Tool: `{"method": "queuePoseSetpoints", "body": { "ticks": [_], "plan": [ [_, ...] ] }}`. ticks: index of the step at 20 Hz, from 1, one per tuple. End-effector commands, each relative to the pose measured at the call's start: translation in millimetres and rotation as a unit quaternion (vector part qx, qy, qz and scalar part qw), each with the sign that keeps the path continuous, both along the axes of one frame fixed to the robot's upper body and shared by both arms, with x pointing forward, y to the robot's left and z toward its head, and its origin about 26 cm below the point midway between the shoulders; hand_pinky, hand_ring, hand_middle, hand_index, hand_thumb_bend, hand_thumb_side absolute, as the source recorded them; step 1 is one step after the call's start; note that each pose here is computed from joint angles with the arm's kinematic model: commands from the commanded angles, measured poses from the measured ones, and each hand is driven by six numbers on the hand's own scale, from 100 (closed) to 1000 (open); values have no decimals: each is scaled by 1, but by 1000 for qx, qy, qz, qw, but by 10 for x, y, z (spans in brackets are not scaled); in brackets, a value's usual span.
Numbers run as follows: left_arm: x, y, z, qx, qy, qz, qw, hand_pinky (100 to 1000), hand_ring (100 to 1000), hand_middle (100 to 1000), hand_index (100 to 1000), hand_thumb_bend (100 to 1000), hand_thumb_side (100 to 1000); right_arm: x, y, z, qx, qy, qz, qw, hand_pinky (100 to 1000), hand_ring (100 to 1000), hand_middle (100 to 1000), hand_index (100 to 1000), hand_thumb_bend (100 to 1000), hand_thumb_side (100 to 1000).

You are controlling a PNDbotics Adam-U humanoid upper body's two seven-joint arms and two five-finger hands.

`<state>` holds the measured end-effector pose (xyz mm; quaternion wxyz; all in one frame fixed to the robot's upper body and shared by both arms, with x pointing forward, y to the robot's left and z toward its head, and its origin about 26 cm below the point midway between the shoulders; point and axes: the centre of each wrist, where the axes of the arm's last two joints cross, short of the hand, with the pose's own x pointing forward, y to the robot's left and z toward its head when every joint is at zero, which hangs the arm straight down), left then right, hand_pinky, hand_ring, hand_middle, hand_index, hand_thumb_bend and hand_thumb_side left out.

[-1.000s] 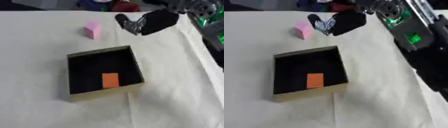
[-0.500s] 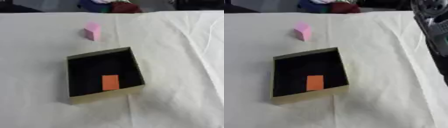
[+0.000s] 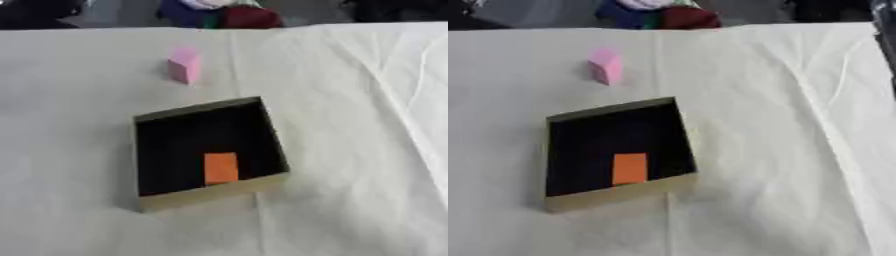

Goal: Pick up objects on the table and place them in the box.

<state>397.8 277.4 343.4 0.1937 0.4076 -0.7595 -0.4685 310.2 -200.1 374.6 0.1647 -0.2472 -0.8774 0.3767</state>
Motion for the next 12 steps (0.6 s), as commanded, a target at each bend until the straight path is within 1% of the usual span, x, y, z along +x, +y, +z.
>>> {"method": "queuePoseSetpoints", "body": {
  "ticks": [1, 4, 5, 6, 7, 8, 9, 10, 11, 12],
  "plan": [
    [107, -100, 29, 39, 19, 16, 999, 645, 739, 778, 910, 100, 805, -80, -56, 102, 16, -20, -2, 1000, 888, 782, 681, 795, 100, 888],
    [251, -169, -14, 75, 46, 30, 996, 650, 756, 783, 924, 100, 788, -88, -66, 106, 25, -21, -2, 999, 889, 780, 680, 795, 100, 891],
    [291, -173, -22, 84, 53, 33, 994, 653, 762, 785, 929, 139, 783, -88, -67, 106, 26, -21, -2, 999, 889, 779, 679, 795, 100, 895],
    [333, -177, -35, 95, 61, 35, 993, 653, 763, 786, 931, 158, 784, -86, -67, 105, 27, -20, -2, 999, 889, 779, 679, 795, 100, 896],
    [376, -179, -46, 106, 69, 38, 991, 656, 770, 793, 940, 255, 779, -85, -67, 104, 28, -19, -2, 999, 890, 777, 677, 795, 100, 897],
    [418, -180, -54, 116, 76, 40, 989, 656, 771, 794, 941, 264, 780, -84, -67, 104, 30, -19, -2, 999, 890, 777, 677, 795, 100, 897],
    [459, -177, -58, 125, 84, 42, 988, 657, 773, 798, 946, 306, 774, -83, -65, 103, 30, -18, -1, 999, 890, 775, 676, 795, 100, 900],
    [498, -175, -61, 134, 91, 44, 986, 658, 774, 798, 946, 308, 771, -83, -63, 101, 31, -17, -1, 999, 890, 775, 676, 795, 100, 900],
    [533, -173, -66, 142, 98, 46, 984, 661, 781, 803, 953, 342, 756, -82, -62, 99, 31, -16, 0, 999, 890, 774, 675, 795, 100, 901],
    [563, -172, -71, 152, 105, 48, 982, 662, 782, 805, 955, 346, 750, -81, -61, 98, 32, -16, 0, 999, 890, 774, 675, 795, 100, 900]
  ]
}}
